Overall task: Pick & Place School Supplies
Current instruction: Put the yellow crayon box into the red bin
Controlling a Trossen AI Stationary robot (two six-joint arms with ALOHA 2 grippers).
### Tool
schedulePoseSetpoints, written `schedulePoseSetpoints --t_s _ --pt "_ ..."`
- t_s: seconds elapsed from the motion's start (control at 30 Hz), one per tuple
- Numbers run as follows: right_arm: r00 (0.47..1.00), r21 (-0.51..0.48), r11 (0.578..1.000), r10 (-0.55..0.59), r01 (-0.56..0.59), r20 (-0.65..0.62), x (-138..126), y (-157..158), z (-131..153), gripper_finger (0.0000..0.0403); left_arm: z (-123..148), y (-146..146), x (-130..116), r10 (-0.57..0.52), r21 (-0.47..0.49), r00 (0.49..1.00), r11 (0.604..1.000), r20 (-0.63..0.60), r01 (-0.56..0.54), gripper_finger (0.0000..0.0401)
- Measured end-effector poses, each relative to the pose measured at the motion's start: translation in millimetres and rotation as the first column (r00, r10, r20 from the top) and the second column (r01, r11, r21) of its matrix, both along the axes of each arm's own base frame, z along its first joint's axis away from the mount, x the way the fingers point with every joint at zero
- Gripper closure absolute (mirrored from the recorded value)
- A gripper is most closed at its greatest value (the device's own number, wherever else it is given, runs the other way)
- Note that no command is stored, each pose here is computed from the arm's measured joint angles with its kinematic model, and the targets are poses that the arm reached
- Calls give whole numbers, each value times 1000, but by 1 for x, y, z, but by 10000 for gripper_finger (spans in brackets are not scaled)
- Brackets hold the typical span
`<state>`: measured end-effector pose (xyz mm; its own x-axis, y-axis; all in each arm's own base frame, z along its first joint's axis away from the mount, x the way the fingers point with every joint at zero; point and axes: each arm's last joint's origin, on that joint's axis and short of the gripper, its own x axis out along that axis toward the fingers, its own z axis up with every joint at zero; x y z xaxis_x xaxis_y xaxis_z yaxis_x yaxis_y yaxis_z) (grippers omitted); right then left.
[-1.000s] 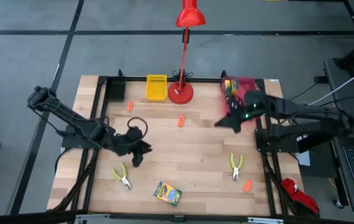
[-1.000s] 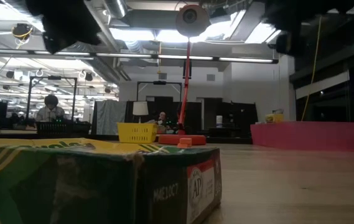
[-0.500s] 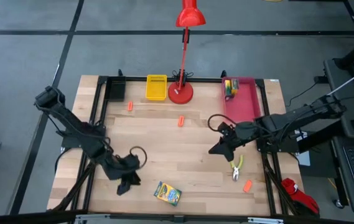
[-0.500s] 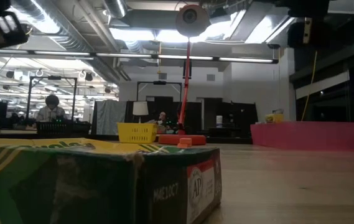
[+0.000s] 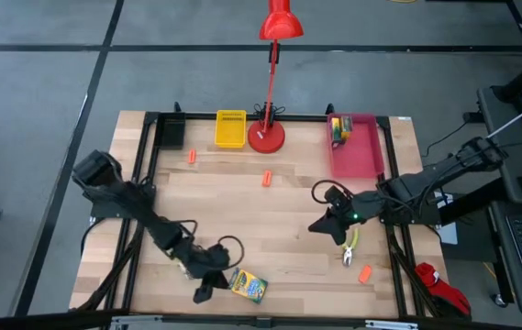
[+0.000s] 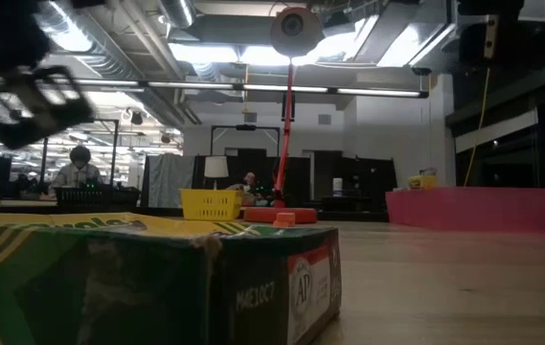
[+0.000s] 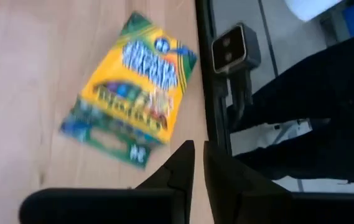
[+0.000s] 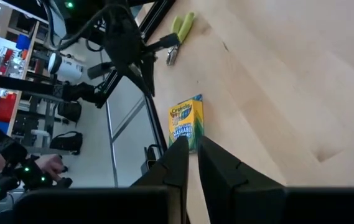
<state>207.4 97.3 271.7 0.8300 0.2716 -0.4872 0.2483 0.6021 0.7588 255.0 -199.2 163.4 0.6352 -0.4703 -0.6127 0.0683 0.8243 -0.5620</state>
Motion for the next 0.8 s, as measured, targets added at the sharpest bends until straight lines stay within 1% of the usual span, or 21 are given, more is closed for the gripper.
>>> schedulePoseSetpoints --t_s 0.17,0.33,0.43,0.57,0.8 --pt "1000 2 1000 22 -22 -1 -2 5 0 364 -8 0 26 -74 19 997 997 -11 74 382" --pt "999 -1 999 35 -35 0 -4 8 0 364 -13 -6 43 -89 27 996 996 -9 90 390" --pt "999 -3 999 38 -38 1 -4 8 0 364 -15 -5 51 -82 25 997 996 -13 83 395" --pt "999 -4 999 38 -38 1 -4 8 0 364 -21 4 59 -49 40 998 998 -38 50 398" --pt "999 -4 999 39 -39 0 -4 8 0 364 -27 32 69 32 117 996 993 -89 -21 396"
